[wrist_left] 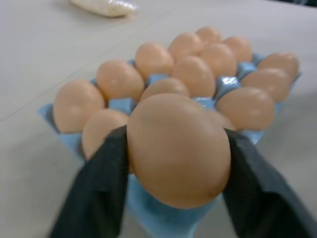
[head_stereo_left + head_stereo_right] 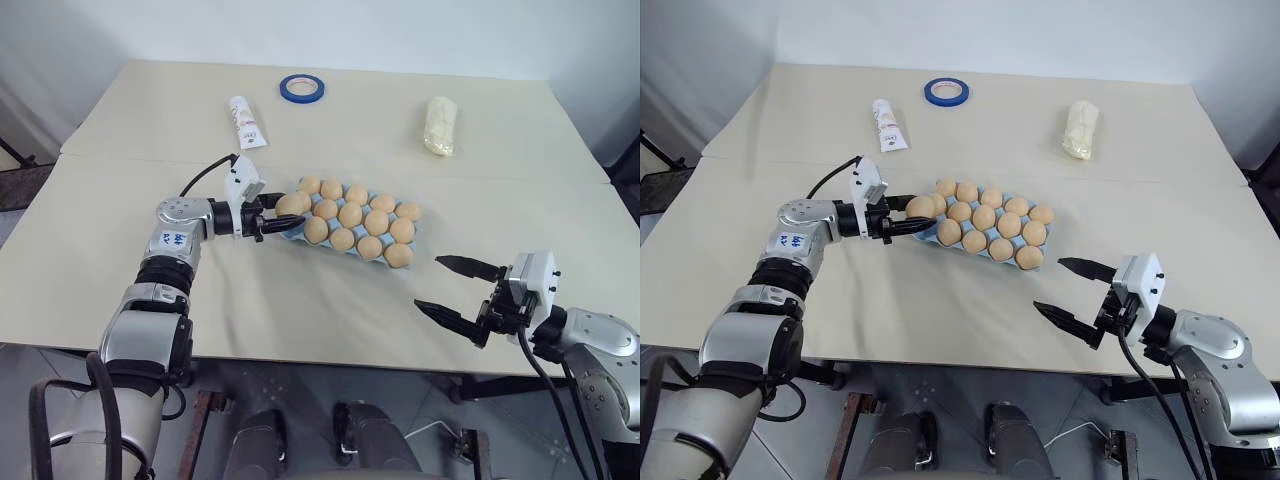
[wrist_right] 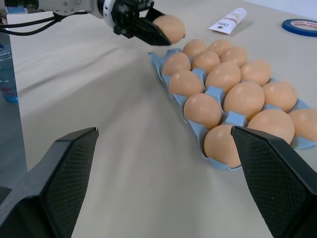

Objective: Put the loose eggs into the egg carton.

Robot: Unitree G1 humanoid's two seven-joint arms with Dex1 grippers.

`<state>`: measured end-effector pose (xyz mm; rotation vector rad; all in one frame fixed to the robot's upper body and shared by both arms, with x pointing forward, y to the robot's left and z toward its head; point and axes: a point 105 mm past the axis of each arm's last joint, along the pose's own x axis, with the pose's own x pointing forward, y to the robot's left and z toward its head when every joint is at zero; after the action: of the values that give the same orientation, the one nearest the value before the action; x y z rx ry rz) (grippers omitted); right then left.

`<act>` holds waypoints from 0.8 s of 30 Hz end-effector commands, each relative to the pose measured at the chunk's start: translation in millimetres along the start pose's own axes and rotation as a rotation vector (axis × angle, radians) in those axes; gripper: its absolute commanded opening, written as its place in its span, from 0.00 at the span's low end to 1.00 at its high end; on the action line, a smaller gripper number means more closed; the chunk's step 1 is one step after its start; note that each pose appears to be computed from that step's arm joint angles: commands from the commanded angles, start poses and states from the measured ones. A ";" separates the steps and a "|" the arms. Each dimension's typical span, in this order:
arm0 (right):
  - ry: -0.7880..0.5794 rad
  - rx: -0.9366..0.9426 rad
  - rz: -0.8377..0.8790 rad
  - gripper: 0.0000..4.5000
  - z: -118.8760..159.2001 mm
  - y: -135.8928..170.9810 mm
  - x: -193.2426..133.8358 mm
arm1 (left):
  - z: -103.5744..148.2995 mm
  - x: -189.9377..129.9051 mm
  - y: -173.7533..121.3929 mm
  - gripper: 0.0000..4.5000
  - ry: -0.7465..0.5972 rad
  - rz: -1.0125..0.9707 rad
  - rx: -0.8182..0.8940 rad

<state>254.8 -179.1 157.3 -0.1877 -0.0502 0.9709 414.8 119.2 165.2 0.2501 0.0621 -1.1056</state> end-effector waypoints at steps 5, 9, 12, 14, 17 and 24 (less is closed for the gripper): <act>-0.042 -0.042 -0.005 1.00 12.9 -1.9 -0.8 | 27.9 -5.6 4.3 0.99 -0.076 -0.003 0.086; -0.049 -0.045 0.014 1.00 14.9 -3.7 2.5 | 44.2 -17.7 4.2 0.99 -0.162 -0.007 0.114; -0.049 -0.050 0.030 1.00 15.8 -6.2 3.7 | 52.1 -33.9 5.3 0.99 -0.215 0.013 0.133; -0.046 -0.054 0.046 1.00 15.5 -9.3 5.1 | 48.7 -48.6 3.0 0.99 -0.216 0.017 0.117; -0.047 -0.057 0.065 1.00 15.1 -14.5 8.1 | 44.4 -66.4 -3.5 0.99 -0.221 0.034 0.093; -0.051 -0.050 0.143 1.00 11.9 -21.8 18.3 | 20.3 -99.9 -23.1 0.99 -0.189 0.051 -0.002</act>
<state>281.2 -174.2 166.2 -0.1964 -0.0775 1.1014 354.2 189.4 187.2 0.1136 -0.0748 -1.0648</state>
